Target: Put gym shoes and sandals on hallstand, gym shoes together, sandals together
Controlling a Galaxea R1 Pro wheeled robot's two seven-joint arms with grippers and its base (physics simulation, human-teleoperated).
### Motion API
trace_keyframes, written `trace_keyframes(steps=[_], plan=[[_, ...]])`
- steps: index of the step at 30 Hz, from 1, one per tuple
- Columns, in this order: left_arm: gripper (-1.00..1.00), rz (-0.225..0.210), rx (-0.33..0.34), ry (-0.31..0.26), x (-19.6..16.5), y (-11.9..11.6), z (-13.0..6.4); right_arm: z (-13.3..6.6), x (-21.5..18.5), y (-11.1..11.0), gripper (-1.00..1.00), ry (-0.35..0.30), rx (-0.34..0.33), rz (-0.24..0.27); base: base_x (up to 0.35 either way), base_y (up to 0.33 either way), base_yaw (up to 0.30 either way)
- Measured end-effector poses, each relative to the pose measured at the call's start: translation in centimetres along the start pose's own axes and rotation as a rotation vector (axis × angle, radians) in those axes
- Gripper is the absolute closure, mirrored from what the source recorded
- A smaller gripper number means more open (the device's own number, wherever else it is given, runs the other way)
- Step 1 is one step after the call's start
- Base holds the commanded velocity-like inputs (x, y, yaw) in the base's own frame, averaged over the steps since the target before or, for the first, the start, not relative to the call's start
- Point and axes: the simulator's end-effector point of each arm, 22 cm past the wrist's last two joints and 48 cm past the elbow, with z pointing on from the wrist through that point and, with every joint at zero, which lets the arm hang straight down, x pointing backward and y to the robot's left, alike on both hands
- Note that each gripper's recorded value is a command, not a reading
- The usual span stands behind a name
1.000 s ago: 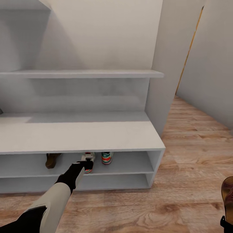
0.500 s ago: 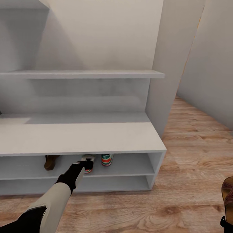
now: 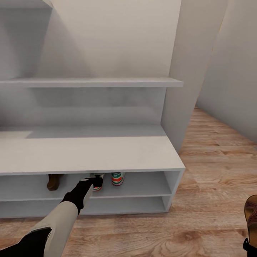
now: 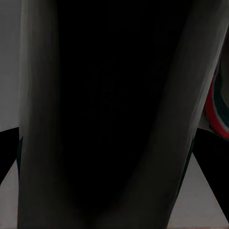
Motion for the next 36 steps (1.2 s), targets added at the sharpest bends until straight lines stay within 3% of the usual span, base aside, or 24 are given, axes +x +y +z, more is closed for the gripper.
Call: trace_keyframes(steps=[31,32,36], plan=[[1.0,0.0,0.0,-0.001,-0.03,0.02,0.01,-0.02,0.14,0.01,1.0,0.003,0.0,0.0,0.03,-0.024,0.0],[-1.0,0.0,0.001,-0.001,-0.03,0.0,0.0,-0.02,0.14,0.01,1.0,0.003,0.0,0.0,0.0,0.0,0.0],[-1.0,0.0,0.001,0.001,0.06,0.02,0.02,-0.01,0.12,0.01,1.0,0.003,0.0,0.0,0.0,0.0,0.0]])
